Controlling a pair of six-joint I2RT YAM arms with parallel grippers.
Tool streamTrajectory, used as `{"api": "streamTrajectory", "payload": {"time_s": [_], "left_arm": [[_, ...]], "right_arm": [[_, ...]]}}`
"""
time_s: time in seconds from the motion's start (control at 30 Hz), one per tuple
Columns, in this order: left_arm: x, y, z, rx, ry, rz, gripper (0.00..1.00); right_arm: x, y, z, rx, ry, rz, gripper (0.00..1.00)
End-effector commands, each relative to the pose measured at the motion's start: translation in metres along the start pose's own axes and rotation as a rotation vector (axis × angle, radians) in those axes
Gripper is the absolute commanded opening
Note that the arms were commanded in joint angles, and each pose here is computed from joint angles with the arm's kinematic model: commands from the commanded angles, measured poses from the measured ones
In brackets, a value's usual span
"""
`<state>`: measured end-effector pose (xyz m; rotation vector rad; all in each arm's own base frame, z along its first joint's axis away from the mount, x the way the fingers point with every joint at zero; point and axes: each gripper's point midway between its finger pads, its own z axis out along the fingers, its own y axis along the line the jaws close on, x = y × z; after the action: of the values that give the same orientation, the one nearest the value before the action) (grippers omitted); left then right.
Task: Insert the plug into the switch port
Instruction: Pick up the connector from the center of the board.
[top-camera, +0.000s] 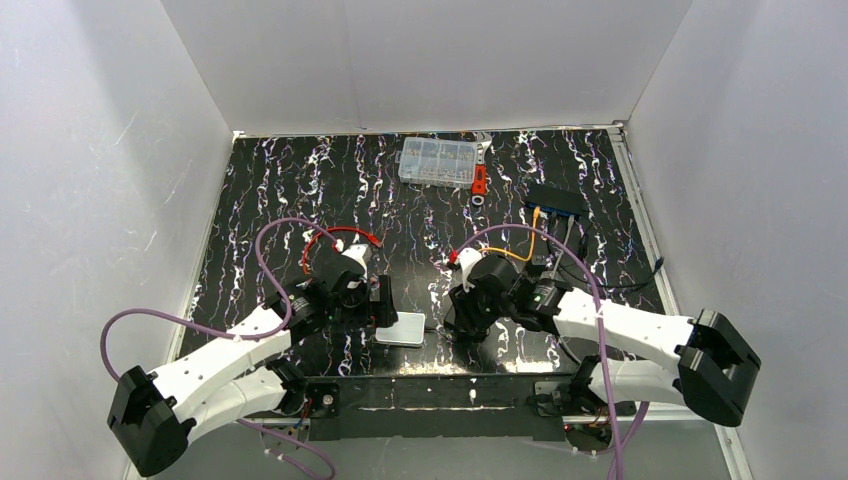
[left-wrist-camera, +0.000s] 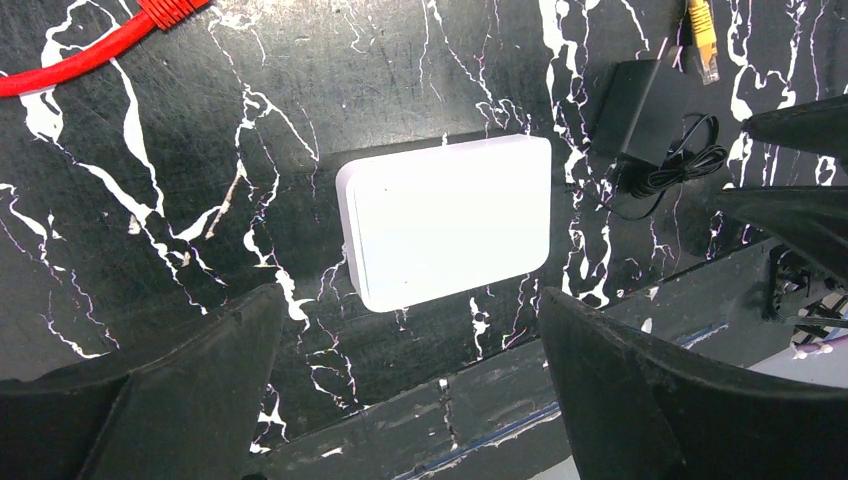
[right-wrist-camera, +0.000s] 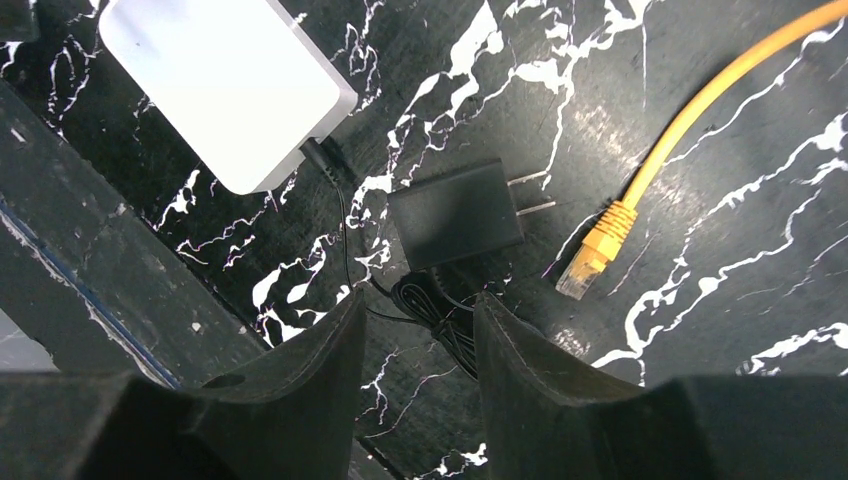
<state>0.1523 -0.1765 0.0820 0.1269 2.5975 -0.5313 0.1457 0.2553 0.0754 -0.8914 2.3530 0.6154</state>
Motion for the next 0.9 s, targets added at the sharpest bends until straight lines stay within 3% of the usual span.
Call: {"api": "streamTrajectory", "payload": {"time_s": [0.0,0.4,0.87], "left_arm": [[-0.008,0.002,-0.008,-0.007,-0.031,0.007,0.98],[-0.01,-0.001,-0.01,0.0,-0.034,0.009,0.98],[-0.008,0.003,-0.011,-0.01,-0.033,0.006,0.98]], "right_arm": [[0.005,0.0,0.008,0.016,0.018,0.067,0.5],[0.012,-0.003,0.037,0.031,0.067,0.086,0.5],[-0.032,-0.019,0.073,0.133,0.004,0.029,0.46]]}}
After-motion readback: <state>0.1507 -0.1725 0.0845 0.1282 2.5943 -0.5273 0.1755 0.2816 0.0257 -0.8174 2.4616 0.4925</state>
